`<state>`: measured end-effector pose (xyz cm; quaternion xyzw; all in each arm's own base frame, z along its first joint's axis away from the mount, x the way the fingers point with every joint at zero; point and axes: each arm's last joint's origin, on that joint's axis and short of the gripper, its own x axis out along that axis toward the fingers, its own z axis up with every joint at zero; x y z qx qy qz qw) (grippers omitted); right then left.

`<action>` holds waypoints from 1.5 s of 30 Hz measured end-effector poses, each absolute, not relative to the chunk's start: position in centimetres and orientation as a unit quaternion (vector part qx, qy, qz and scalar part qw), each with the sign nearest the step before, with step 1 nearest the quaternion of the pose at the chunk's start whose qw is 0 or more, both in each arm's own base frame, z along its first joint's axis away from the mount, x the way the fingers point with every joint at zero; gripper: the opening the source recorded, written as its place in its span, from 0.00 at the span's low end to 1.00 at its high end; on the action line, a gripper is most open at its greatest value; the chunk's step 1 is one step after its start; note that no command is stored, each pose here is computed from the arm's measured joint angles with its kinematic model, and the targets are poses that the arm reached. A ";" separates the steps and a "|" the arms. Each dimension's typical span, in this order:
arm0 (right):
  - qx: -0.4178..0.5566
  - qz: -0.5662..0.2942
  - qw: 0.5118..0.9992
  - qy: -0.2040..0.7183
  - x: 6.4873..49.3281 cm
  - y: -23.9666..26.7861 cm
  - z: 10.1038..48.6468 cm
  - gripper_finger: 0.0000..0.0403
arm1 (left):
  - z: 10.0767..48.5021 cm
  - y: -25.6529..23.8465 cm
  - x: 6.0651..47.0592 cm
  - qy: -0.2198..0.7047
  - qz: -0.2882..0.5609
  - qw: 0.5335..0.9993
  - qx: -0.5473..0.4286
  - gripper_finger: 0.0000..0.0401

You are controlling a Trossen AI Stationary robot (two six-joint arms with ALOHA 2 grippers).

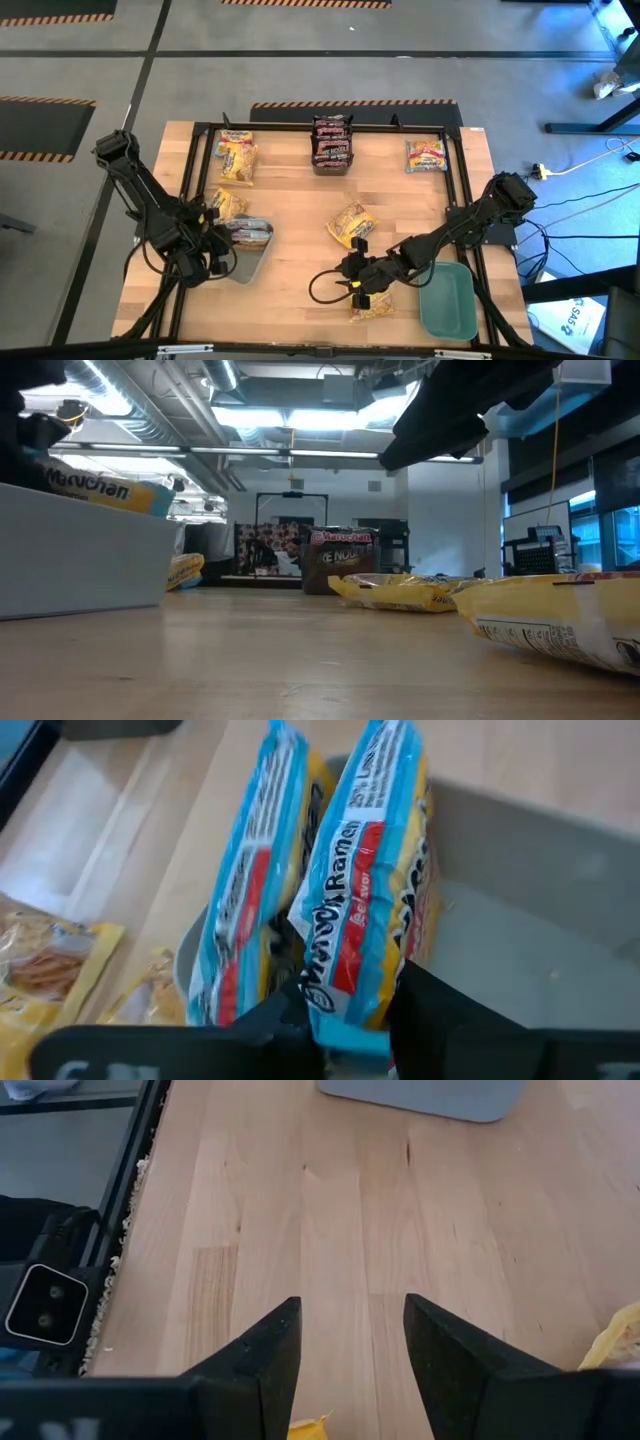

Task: Sort Maruchan noodles
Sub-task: Put the bottom blue noodle pack into the gray bin, then put the right blue noodle pack into the gray bin

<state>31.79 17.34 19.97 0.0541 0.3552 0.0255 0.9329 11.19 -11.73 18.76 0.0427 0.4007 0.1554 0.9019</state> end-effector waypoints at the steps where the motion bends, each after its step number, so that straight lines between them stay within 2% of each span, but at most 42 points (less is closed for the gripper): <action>1: 0.054 0.025 0.933 0.356 31.8 17.4 19.9 0.40 | 18.6 -11.6 11.2 0.404 0.157 0.900 0.044 0.22; 7: 0.054 0.029 0.932 0.358 32.1 17.5 19.4 0.40 | 18.2 -11.2 11.2 0.434 0.159 0.886 0.034 0.36; 13: 0.054 0.031 0.931 0.359 32.1 17.5 19.4 0.40 | 20.0 -11.3 11.8 0.438 0.167 0.883 0.023 0.45; 22: 0.069 0.023 0.931 0.358 32.1 17.5 19.4 0.40 | 24.4 -11.2 12.4 0.467 0.170 0.868 0.006 0.46; 28: 0.062 0.004 0.921 0.385 32.2 16.2 19.2 0.40 | 26.1 -10.3 13.3 0.442 0.195 0.875 -0.037 0.46; 37: 0.016 -0.048 0.889 0.455 32.0 9.4 20.5 0.40 | 26.8 -6.2 15.7 0.440 0.246 0.862 -0.052 0.46; 45: 0.015 -0.044 0.867 0.496 32.3 2.8 20.1 0.40 | 27.0 -3.0 19.0 0.413 0.188 0.890 -0.031 0.46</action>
